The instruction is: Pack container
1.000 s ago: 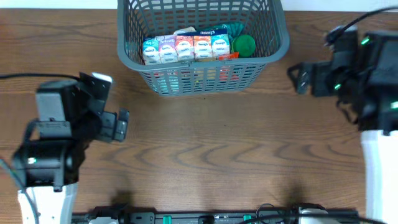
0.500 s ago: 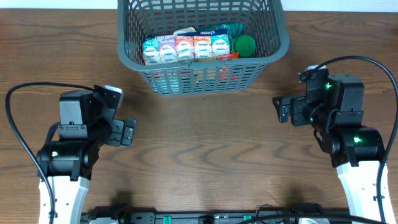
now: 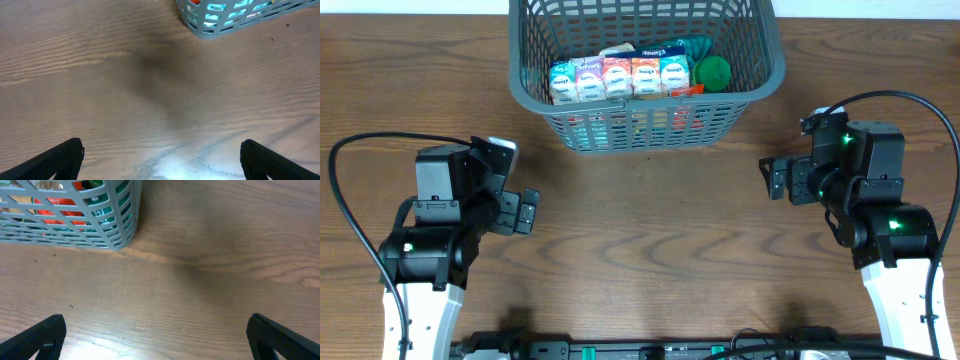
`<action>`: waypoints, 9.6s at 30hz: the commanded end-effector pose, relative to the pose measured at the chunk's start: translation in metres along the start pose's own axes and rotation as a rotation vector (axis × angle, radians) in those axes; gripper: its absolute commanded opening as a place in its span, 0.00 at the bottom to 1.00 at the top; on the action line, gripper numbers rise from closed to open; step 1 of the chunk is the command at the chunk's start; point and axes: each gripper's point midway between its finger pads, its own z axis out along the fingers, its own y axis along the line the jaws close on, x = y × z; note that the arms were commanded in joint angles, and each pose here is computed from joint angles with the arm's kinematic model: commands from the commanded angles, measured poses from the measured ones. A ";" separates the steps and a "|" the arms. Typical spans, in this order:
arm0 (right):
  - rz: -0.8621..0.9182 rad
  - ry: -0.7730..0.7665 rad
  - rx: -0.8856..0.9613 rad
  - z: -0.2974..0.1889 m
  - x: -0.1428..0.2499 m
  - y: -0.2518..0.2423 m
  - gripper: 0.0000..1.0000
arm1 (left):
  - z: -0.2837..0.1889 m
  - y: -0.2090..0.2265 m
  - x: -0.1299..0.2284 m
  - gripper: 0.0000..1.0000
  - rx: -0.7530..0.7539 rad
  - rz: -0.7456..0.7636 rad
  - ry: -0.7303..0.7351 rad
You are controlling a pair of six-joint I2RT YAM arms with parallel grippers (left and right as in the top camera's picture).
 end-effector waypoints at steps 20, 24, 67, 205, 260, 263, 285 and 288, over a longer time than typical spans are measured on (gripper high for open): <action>-0.057 -0.532 -0.046 -0.089 0.043 0.024 0.99 | -0.001 0.004 -0.001 0.99 -0.017 -0.019 -0.004; -0.086 -0.801 -0.029 -0.092 0.031 0.025 0.99 | -0.001 0.004 -0.001 0.98 -0.017 -0.019 -0.004; 0.005 -0.747 0.051 0.005 0.086 0.010 0.99 | -0.001 0.004 -0.001 0.99 -0.017 -0.019 -0.004; 0.005 -0.747 0.050 0.005 0.086 0.010 0.99 | 0.021 0.025 0.055 0.98 -0.266 -0.435 -0.804; 0.005 -0.746 0.051 0.005 0.086 0.010 0.99 | 0.027 -0.007 0.047 0.99 -0.126 -0.315 -0.791; 0.005 -0.747 0.051 0.005 0.086 0.010 0.99 | 0.027 -0.007 0.047 0.99 -0.125 -0.315 -0.792; 0.005 -0.746 0.051 0.005 0.086 0.010 0.98 | 0.027 -0.007 0.047 0.99 -0.126 -0.315 -0.792; 0.005 -0.747 0.051 0.005 0.086 0.010 0.99 | 0.027 -0.007 0.047 0.99 -0.126 -0.315 -0.791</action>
